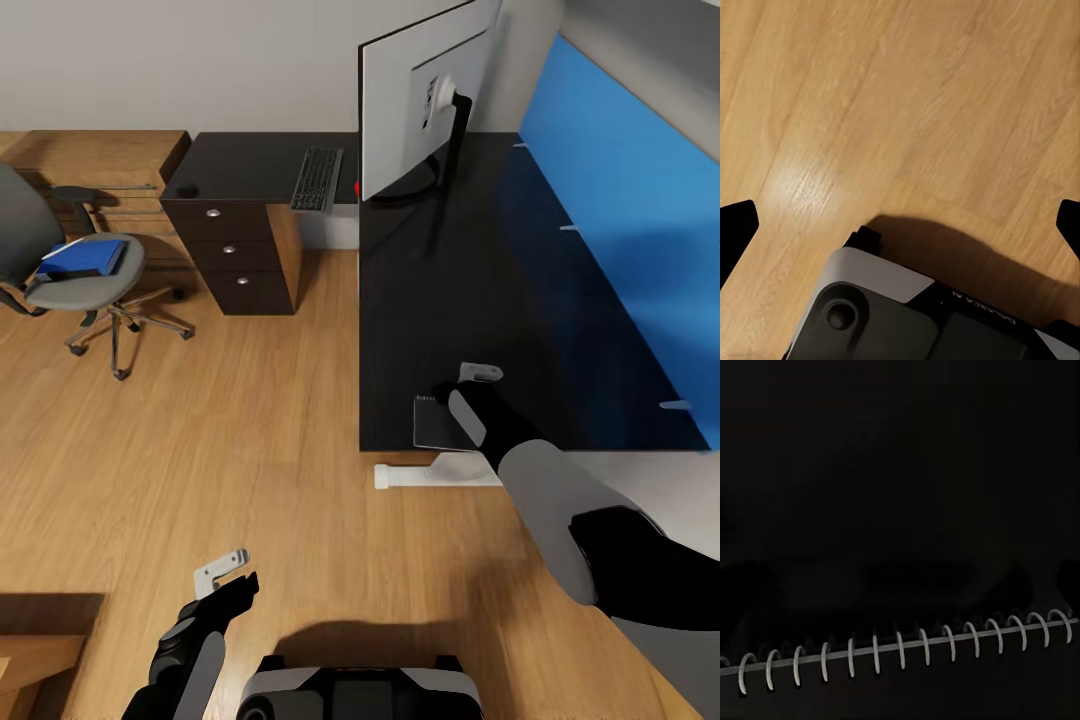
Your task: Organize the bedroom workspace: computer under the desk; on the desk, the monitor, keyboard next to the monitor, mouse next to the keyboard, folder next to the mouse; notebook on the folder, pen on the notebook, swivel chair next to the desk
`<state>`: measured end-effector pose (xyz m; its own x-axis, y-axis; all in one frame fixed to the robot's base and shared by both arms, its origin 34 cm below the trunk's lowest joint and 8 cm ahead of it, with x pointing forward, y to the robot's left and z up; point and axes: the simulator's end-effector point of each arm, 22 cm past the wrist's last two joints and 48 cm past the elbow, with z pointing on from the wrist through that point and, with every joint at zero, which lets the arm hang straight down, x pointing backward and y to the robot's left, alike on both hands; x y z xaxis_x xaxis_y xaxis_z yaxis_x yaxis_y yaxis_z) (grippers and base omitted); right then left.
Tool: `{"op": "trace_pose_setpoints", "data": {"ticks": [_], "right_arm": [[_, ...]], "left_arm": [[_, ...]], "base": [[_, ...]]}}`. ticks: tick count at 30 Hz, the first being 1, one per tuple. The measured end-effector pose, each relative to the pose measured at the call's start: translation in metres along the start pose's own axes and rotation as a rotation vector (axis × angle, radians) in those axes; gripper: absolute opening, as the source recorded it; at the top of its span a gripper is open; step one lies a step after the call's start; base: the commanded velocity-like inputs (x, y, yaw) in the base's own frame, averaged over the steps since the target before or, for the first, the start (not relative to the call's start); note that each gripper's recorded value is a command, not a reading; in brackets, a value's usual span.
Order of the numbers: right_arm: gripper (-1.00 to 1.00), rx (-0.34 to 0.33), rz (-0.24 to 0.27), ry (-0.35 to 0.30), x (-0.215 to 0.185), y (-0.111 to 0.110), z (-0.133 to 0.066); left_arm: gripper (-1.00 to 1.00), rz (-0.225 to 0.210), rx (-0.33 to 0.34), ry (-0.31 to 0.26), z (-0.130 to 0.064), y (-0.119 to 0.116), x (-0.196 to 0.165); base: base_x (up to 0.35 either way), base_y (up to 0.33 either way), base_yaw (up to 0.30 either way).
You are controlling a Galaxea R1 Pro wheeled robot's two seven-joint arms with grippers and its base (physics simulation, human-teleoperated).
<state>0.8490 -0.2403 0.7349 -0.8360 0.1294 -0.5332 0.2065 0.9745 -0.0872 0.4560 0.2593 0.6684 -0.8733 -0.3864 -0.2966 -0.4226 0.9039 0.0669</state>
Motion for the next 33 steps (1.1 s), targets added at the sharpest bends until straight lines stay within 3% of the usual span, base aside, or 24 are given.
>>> {"op": "trace_pose_setpoints", "data": {"ticks": [9, 18, 33], "right_arm": [[1.00, -0.001, 0.000, 0.000, 0.0001, 0.0002, 0.0000], [1.00, 0.008, -0.031, -0.013, 0.0000, 0.0047, -0.0015], [1.00, 0.002, -0.015, -0.031, 0.0018, 0.0031, -0.0018]], "left_arm": [[1.00, 0.000, 0.000, -0.001, -0.0002, -0.0001, -0.0005], [1.00, -0.008, 0.004, 0.002, -0.0010, -0.0038, 0.0015], [1.00, 0.002, -0.003, -0.003, 0.0003, 0.0021, -0.0013]], "base": [[-0.002, 0.000, 0.000], [0.000, 0.000, 0.000], [0.000, 0.000, 0.000]]}}
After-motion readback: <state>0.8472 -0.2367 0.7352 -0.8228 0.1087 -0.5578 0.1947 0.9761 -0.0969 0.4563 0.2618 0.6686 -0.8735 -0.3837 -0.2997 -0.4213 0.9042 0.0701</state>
